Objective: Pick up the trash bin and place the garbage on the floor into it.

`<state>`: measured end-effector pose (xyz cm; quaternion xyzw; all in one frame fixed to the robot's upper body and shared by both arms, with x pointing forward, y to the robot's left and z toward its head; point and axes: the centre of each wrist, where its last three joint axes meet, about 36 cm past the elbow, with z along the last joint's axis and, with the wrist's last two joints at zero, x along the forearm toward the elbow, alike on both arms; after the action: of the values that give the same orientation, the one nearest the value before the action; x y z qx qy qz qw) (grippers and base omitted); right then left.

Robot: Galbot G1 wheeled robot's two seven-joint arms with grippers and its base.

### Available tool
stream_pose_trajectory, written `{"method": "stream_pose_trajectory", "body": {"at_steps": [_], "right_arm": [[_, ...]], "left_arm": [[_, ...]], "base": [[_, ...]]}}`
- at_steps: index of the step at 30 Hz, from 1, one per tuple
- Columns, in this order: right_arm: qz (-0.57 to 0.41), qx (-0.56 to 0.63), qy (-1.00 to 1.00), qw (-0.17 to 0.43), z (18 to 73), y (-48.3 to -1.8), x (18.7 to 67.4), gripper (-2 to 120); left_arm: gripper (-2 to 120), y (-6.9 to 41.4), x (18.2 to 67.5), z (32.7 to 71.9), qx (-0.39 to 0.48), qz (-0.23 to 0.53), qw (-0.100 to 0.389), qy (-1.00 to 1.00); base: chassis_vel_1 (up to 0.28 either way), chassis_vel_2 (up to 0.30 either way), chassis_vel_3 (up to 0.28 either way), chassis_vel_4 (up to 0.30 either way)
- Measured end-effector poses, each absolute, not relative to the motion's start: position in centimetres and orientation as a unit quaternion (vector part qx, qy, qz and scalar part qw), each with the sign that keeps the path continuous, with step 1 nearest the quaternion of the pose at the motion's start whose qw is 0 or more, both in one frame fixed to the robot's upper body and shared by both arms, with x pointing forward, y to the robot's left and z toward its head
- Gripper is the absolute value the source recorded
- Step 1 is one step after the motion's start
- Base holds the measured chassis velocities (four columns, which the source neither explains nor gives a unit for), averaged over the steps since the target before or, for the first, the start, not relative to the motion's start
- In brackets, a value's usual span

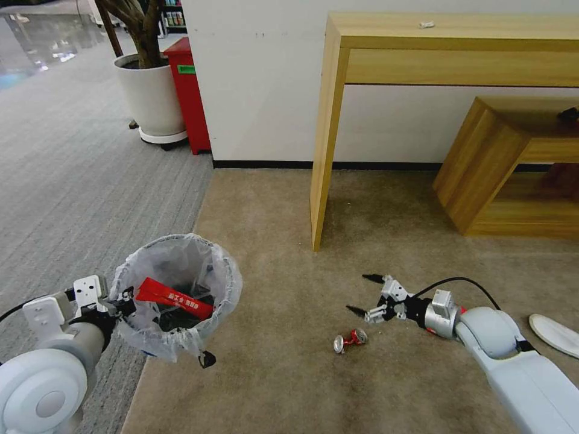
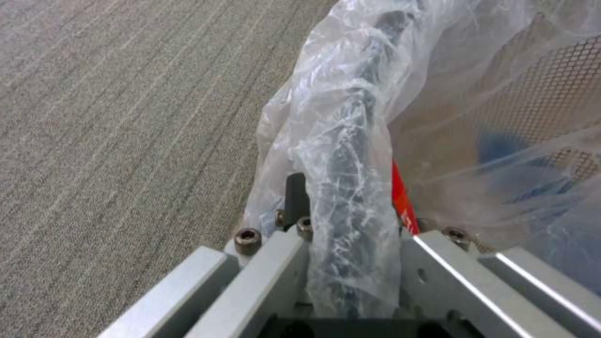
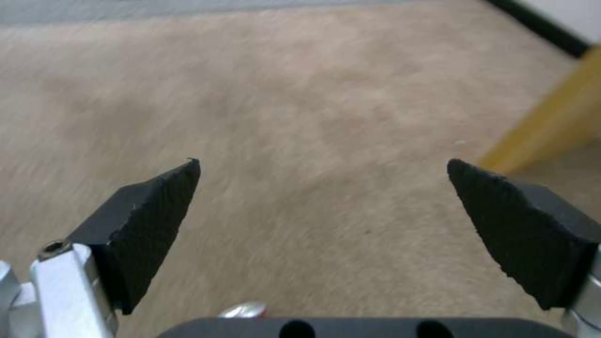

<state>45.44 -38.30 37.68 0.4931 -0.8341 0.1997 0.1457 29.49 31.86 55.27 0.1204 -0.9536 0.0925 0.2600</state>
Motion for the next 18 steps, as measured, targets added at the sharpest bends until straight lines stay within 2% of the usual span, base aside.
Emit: {"method": "stream_pose_trajectory", "body": {"at_steps": [7,18], "right_arm": [[0.242,0.562,-0.771,0.175,36.8,-39.4,47.7,100],[0.282,0.607,-0.709,0.222,35.9,-40.0,50.0,100]], "left_arm": [[0,32.0,29.4,55.2,0.124,0.09,0.26,-0.953],[0,31.9,29.2,55.3,0.125,0.089,0.26,-0.953]], "base": [[0.0,0.0,0.0,0.0],[0.0,0.0,0.0,0.0]]}}
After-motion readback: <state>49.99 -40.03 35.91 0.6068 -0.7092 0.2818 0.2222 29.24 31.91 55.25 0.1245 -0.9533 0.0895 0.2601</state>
